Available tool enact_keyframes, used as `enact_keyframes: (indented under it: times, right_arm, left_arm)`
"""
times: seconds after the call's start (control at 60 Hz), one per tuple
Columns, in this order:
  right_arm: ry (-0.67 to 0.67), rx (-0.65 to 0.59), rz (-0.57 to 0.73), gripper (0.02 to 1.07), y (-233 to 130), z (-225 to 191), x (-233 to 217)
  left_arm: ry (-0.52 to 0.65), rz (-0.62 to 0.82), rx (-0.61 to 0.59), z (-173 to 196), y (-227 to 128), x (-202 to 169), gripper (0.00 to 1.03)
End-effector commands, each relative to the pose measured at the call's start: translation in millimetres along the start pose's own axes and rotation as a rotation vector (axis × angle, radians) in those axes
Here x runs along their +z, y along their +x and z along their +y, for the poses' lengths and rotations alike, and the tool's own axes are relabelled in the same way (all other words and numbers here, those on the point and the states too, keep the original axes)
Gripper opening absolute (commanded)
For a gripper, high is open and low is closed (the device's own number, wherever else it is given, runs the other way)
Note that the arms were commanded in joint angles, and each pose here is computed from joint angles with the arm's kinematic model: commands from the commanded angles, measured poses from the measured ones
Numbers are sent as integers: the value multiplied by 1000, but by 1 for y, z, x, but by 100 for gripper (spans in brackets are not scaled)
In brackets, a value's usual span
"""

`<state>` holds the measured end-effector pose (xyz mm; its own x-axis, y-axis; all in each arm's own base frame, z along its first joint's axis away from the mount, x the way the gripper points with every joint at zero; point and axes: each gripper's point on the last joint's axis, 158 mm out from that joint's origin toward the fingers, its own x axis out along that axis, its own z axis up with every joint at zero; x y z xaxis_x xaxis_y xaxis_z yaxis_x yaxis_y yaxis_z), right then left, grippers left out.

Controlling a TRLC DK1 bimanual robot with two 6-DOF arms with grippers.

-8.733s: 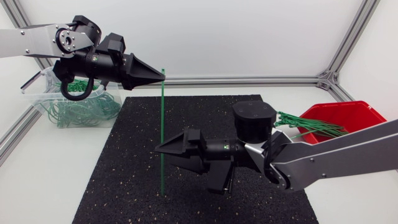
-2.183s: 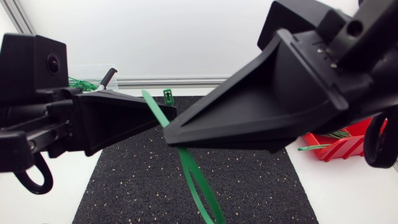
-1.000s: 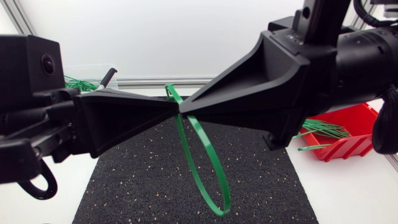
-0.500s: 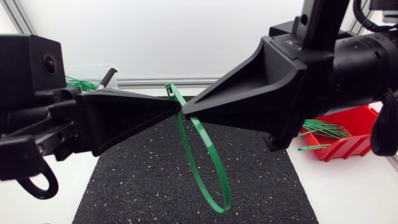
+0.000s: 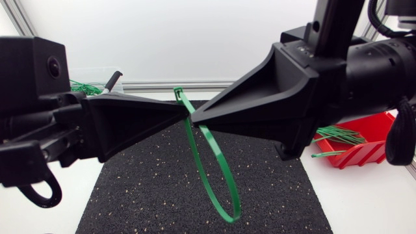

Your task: Take a green cable tie from the red box, thread the tail through the head to close it, then place it in the transparent bin on the left.

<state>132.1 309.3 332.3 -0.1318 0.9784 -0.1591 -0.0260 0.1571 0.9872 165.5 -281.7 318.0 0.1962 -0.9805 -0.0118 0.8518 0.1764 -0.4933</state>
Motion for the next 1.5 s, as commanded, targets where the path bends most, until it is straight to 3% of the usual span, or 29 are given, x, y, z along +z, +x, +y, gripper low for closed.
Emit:
enact_keyframes:
  times: [0.0, 0.8, 1.2, 1.483]
  right_arm:
    - [30, 0, 3, 8, 2, -4, -1]
    - [60, 8, -40, 8, 10, -3, 32]
    - [38, 55, -104, 8, 11, 27, 47]
    - [88, 20, -110, 8, 21, 8, 54]
  left_arm:
    - [-29, 0, 2, 3, 2, -4, 4]
    - [-26, -5, 4, 3, 1, -4, 4]
    - [-19, -17, 17, 5, -1, -4, 4]
    - [-9, -39, 31, 7, -7, 1, 4]
